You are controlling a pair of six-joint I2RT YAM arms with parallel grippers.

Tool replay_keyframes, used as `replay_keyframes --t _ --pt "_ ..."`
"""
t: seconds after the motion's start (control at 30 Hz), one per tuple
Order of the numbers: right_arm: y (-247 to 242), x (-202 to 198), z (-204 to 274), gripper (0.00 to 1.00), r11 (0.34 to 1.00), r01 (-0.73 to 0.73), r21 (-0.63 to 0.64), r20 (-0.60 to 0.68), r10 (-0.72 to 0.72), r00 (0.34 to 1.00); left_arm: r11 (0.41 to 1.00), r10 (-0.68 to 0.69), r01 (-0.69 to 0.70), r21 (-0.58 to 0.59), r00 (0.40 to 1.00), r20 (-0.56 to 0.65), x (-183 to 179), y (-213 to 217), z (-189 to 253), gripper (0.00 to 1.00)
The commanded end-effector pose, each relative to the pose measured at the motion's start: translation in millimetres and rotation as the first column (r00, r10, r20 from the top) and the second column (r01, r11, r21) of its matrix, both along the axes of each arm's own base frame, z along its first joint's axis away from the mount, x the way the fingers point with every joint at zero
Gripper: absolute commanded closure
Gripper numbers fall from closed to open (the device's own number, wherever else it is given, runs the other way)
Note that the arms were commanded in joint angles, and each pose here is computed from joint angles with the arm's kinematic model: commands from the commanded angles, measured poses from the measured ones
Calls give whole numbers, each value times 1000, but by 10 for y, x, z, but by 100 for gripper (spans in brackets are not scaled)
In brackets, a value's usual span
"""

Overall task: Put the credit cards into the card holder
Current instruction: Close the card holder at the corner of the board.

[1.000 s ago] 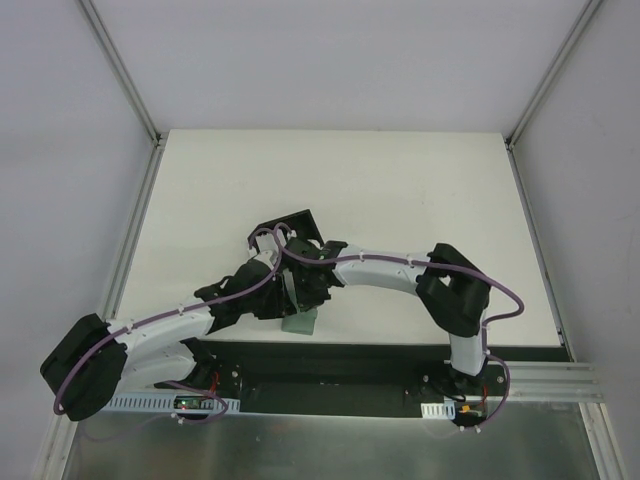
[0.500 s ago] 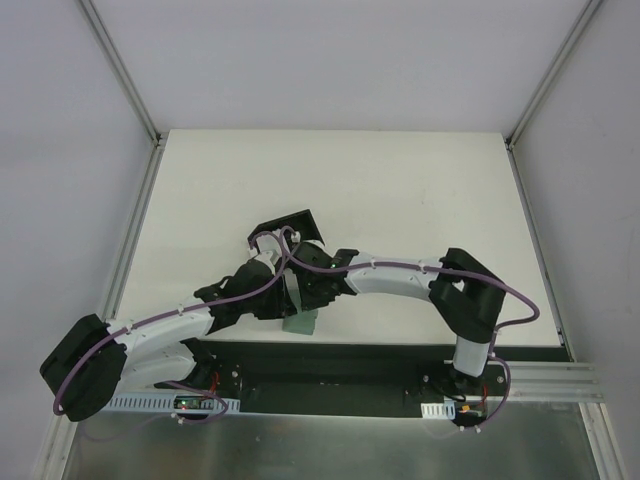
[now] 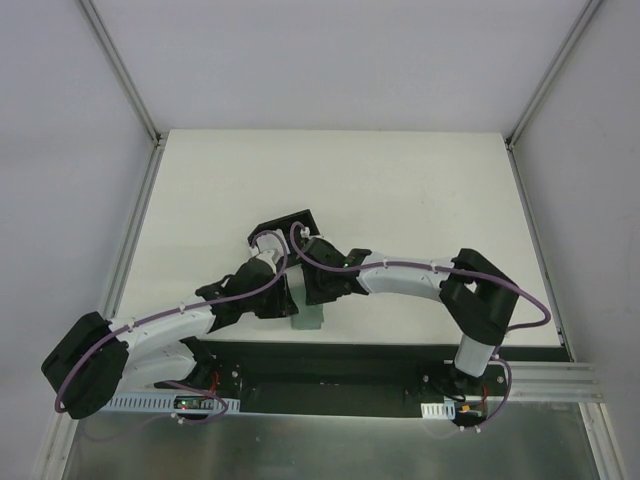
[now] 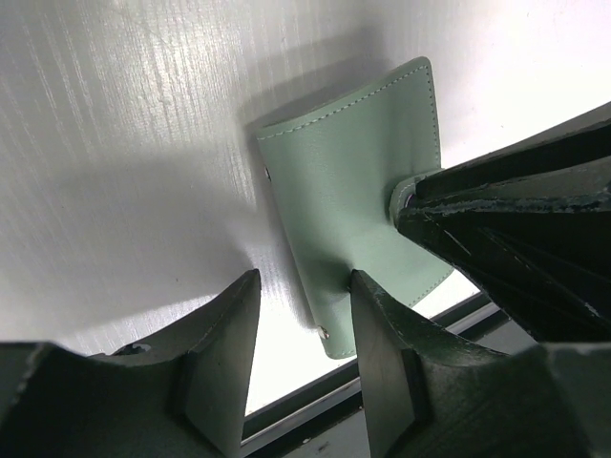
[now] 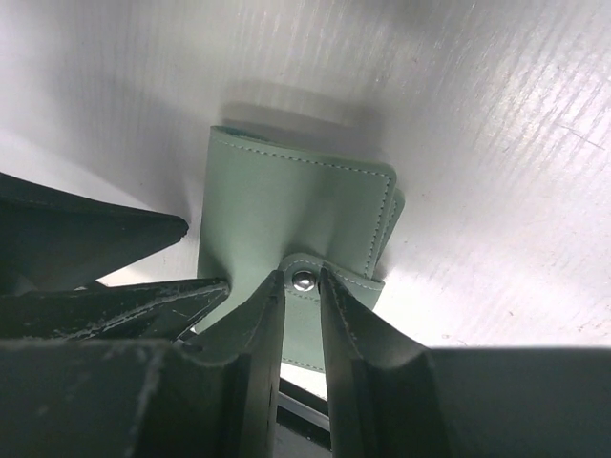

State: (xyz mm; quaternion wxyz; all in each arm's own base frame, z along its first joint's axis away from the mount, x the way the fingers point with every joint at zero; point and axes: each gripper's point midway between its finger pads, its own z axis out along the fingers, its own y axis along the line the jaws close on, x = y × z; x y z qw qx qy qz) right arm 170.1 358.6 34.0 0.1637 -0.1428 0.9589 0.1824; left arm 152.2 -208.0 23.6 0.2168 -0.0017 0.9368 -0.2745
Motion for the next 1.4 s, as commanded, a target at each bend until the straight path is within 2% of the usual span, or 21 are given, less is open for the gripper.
replay_keyframes --t 0.0,0.3,0.63,0.83,1.37 --pt "-443 60 -250 75 988 22 -151 26 -18 999 997 -1 1 75 1000 -2 -3 87 -74 58" --pt "-351 78 -167 71 999 23 -38 24 -22 999 991 53 -57 120 998 42 140 176 8 55" --pt "-271 34 -256 69 999 32 5 -21 -32 999 978 99 -112 173 992 81 448 421 16 54" --pt "-277 33 -276 69 999 44 12 -24 -44 999 977 78 -101 189 989 124 701 423 136 54" --pt "-324 63 -290 67 997 80 22 -31 -79 996 990 -5 -15 143 991 137 974 178 110 54"
